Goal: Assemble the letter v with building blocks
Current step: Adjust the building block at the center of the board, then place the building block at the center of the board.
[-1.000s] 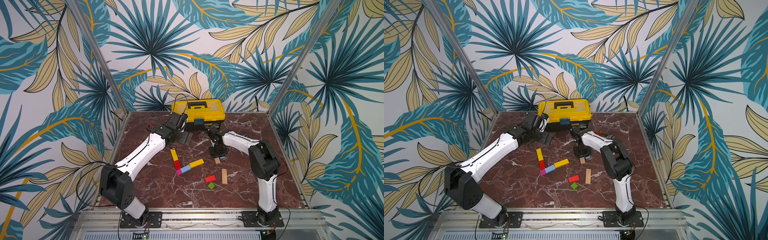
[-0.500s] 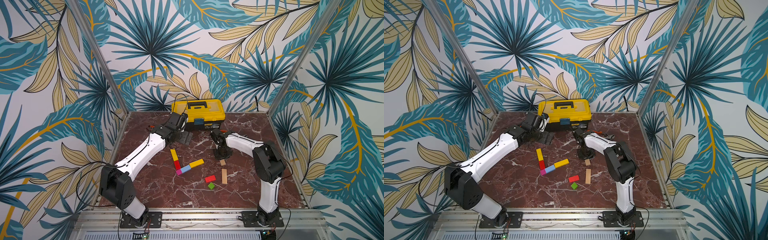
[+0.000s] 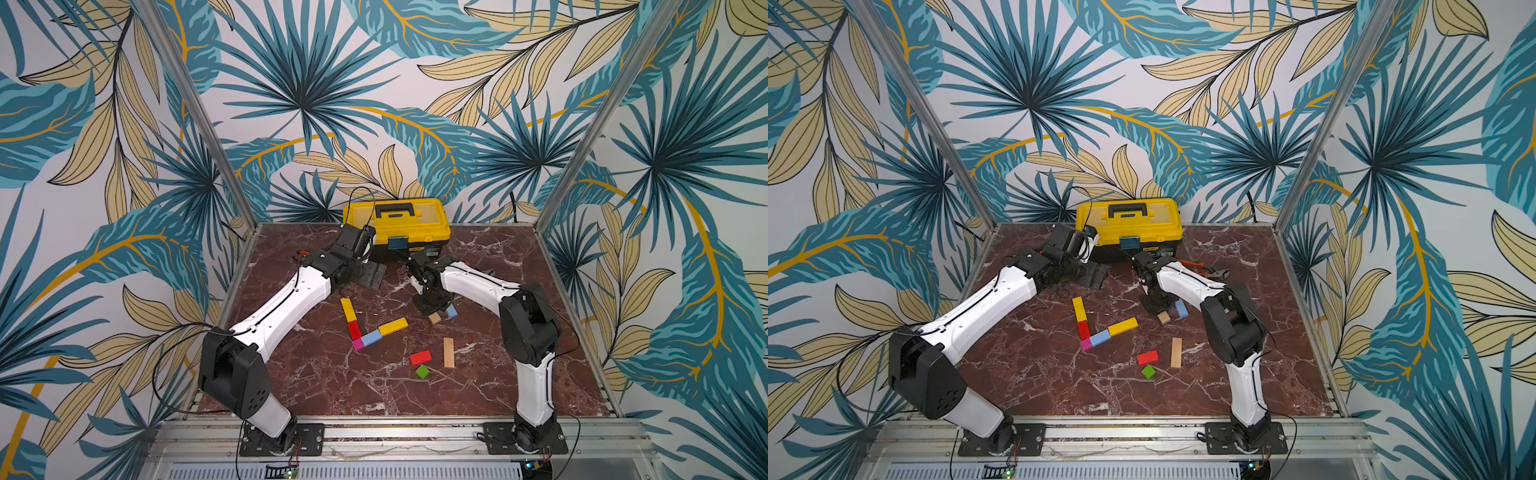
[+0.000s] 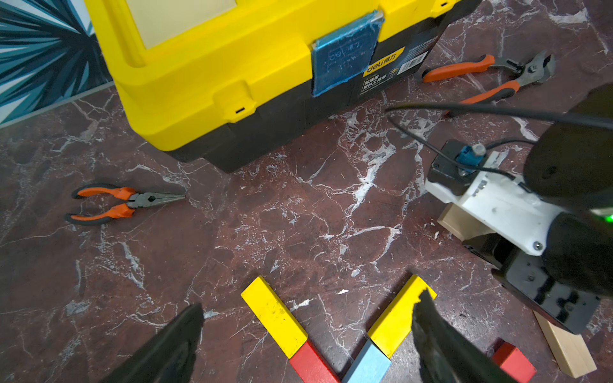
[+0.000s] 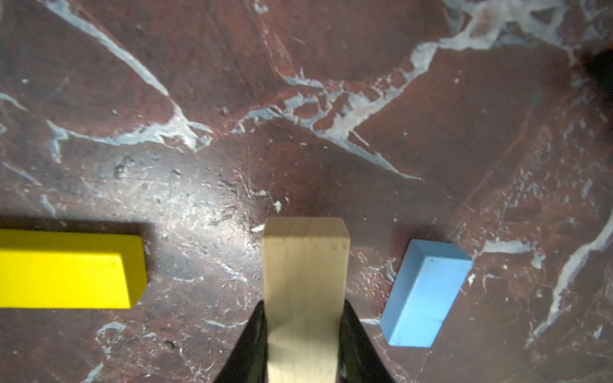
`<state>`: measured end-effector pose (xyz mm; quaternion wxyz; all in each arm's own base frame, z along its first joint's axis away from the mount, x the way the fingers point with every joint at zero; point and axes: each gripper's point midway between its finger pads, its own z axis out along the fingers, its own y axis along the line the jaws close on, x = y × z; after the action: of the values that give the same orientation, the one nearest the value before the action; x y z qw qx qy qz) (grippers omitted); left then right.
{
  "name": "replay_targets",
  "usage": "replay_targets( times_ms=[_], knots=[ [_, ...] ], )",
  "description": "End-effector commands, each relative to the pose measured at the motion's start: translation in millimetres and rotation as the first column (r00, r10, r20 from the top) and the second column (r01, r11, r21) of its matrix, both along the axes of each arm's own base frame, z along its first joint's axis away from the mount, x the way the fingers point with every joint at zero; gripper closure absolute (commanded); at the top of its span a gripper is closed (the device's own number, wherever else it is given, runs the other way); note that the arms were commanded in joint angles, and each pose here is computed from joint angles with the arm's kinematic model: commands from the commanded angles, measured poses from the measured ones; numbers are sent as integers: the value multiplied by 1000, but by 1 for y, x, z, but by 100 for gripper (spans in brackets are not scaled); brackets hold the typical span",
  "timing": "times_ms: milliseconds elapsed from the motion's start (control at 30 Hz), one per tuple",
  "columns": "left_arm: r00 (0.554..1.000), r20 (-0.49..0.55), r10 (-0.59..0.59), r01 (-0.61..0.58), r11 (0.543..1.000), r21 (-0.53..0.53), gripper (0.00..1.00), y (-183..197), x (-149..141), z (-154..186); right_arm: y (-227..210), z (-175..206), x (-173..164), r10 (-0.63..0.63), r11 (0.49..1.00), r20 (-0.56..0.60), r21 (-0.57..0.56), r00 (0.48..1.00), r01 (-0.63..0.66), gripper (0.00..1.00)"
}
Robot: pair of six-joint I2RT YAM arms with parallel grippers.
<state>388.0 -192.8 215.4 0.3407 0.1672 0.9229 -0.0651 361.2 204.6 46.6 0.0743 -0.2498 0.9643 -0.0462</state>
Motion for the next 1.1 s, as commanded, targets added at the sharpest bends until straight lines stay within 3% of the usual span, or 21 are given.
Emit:
replay_targets(
  times_ms=[0, 733, 1067],
  knots=[
    [999, 42, 10, -8, 999, -31, 1, -2, 7, 17, 5, -4, -2, 81, 996, -31, -23, 996, -82, 77],
    [999, 46, 10, -9, 1000, -21, 1, 0, 7, 17, 0, -29, 1, 123, 987, -61, -93, 991, -128, 78],
    [999, 48, 9, -8, 1000, -18, 1, 1, 7, 18, 4, -38, -5, 124, 987, -81, -92, 989, -132, 69]
  ],
)
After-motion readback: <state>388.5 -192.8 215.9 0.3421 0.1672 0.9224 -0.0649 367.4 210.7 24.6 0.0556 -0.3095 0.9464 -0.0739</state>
